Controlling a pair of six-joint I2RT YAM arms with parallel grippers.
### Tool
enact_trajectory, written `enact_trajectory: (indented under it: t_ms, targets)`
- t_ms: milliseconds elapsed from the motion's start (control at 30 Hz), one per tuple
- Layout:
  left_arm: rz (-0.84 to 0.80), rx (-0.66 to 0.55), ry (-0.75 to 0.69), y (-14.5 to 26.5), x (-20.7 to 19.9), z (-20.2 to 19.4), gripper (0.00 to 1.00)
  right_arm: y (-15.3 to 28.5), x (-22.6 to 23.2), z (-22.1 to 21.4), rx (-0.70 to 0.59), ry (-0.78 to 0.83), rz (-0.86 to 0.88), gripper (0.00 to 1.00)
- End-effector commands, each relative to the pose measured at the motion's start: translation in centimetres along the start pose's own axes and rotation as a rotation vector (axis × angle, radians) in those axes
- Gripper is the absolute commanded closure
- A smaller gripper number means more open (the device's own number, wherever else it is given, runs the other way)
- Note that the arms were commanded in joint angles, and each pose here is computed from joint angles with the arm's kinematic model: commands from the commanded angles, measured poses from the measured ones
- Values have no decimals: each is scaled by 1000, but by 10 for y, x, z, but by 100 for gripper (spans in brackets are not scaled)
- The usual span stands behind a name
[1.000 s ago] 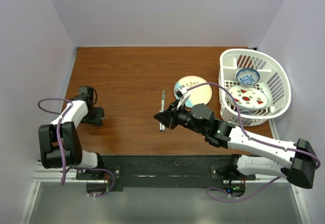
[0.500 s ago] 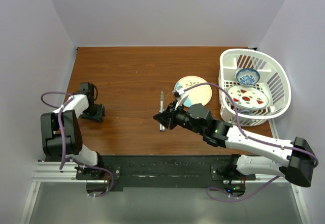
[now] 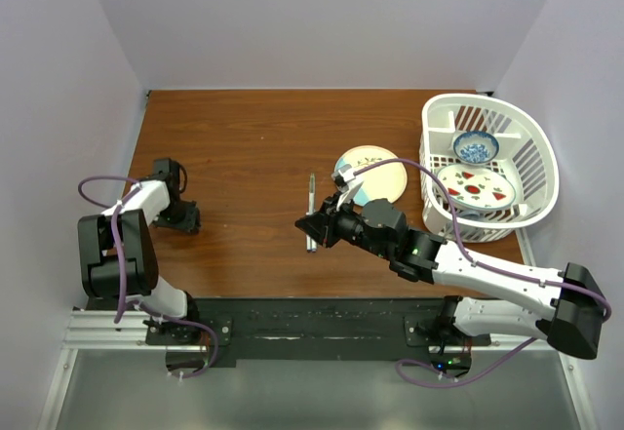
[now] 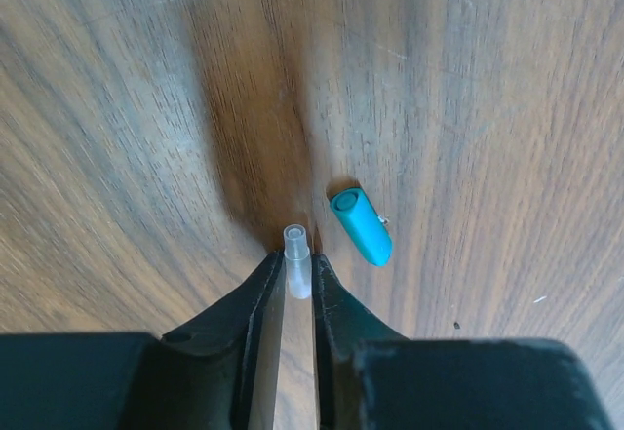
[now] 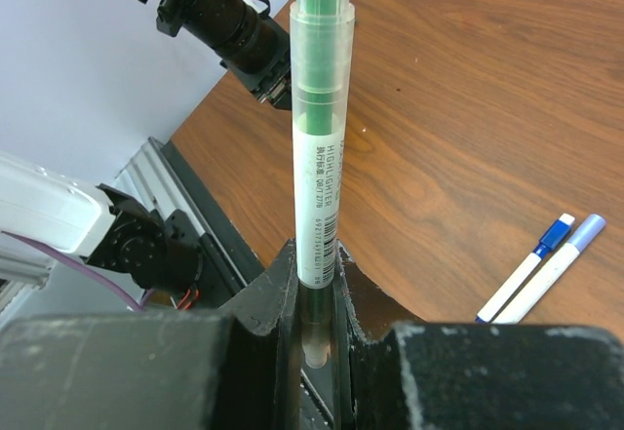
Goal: Insert the pens into the pen caps
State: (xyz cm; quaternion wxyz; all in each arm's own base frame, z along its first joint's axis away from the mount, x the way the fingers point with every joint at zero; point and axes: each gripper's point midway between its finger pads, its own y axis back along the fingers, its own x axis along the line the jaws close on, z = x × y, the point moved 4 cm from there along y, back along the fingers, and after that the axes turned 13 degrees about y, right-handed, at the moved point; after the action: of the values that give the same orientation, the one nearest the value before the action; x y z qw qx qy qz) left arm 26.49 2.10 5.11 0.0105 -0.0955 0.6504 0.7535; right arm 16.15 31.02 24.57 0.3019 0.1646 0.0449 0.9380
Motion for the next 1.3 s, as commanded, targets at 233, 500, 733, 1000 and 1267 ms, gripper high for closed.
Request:
enact_trajectory:
  t_ms: [233,500,733,1000,1267]
  targets:
    - [103,84,-112,-18,31,-12,100,5,8,28,-78,-9,22,100]
    - [-94,179,-192,22,20,-23,100,5,13,18,-53,-29,74,100]
    - [-729,323,-570,115,-37,-69,100,-2,11,-5,8,-49,84,100]
    - [-1601,367,-814,252,-25,-98,100,3,22,-11,-14,-43,185,100]
    - [-1917,572,-1056,308,21,-133,100,4,33,-1,-73,-35,273,100]
